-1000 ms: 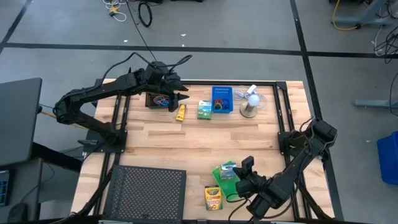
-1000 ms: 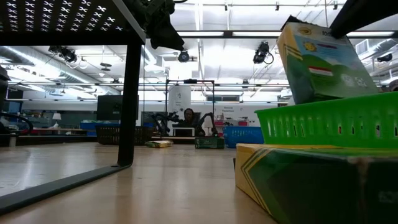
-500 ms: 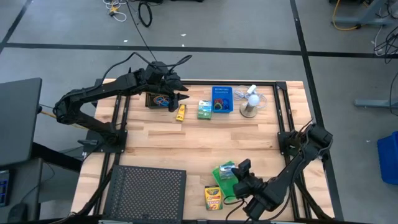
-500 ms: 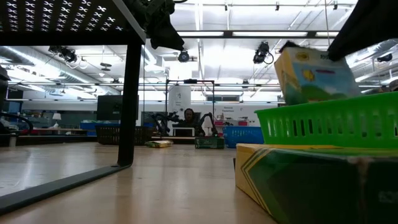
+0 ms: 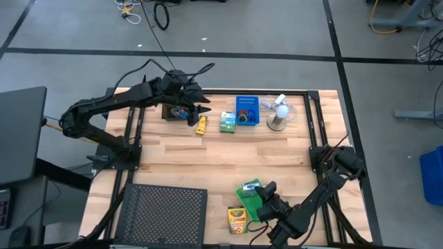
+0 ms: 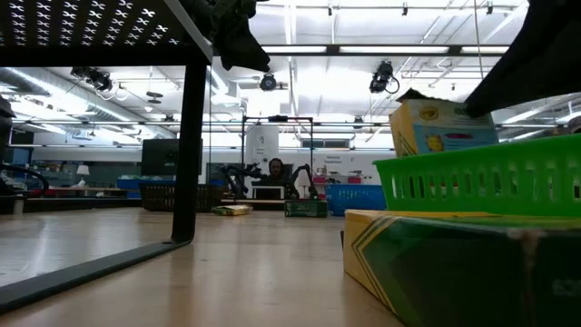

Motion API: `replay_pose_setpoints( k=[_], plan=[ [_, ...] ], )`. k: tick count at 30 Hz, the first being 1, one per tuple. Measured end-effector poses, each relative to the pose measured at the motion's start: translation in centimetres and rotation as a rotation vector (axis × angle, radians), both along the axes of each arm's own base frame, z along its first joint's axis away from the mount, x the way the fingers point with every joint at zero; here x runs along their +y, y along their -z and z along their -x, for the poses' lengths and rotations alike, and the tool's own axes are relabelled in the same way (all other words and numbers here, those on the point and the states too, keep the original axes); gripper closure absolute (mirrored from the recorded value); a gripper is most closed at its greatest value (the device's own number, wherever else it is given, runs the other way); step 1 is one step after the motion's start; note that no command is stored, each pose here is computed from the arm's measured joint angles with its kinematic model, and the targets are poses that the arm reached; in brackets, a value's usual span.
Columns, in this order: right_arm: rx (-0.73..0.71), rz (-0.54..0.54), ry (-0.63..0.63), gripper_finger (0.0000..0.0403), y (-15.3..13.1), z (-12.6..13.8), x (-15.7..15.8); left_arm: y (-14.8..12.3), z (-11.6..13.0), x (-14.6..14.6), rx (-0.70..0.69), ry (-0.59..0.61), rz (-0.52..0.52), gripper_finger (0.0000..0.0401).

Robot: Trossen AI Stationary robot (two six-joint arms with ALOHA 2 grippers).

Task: Pick & Place Office Desk Supplies
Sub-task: Put the middle large crayon box into the green bin

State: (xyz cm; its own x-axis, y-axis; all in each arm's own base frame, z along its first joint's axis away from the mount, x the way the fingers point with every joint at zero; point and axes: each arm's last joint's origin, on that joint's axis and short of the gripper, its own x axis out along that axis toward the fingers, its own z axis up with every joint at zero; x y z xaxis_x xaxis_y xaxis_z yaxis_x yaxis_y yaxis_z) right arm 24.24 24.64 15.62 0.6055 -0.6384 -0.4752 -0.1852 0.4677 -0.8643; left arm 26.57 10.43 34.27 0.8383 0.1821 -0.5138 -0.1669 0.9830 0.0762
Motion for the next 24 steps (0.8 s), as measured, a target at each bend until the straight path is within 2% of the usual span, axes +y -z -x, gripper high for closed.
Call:
replay_pose_setpoints(
  k=[11, 17, 24],
  plan=[
    [-0.064, 0.098, -0.023, 0.0403, 1.3, -0.2, 0.3, 0.0, -0.1, -0.2, 0.003, -0.009, -0.003, 0.0235],
    [-0.045, 0.109, -0.029, 0.0403, 1.3, -0.2, 0.3, 0.0, -0.1, -0.2, 0.003, -0.01, -0.002, 0.0235],
    [0.009, 0.056, 0.016, 0.0403, 1.4, -0.7, -0.4, 0.0, -0.1, -0.2, 0.002, -0.01, -0.002, 0.0235]
  ],
)
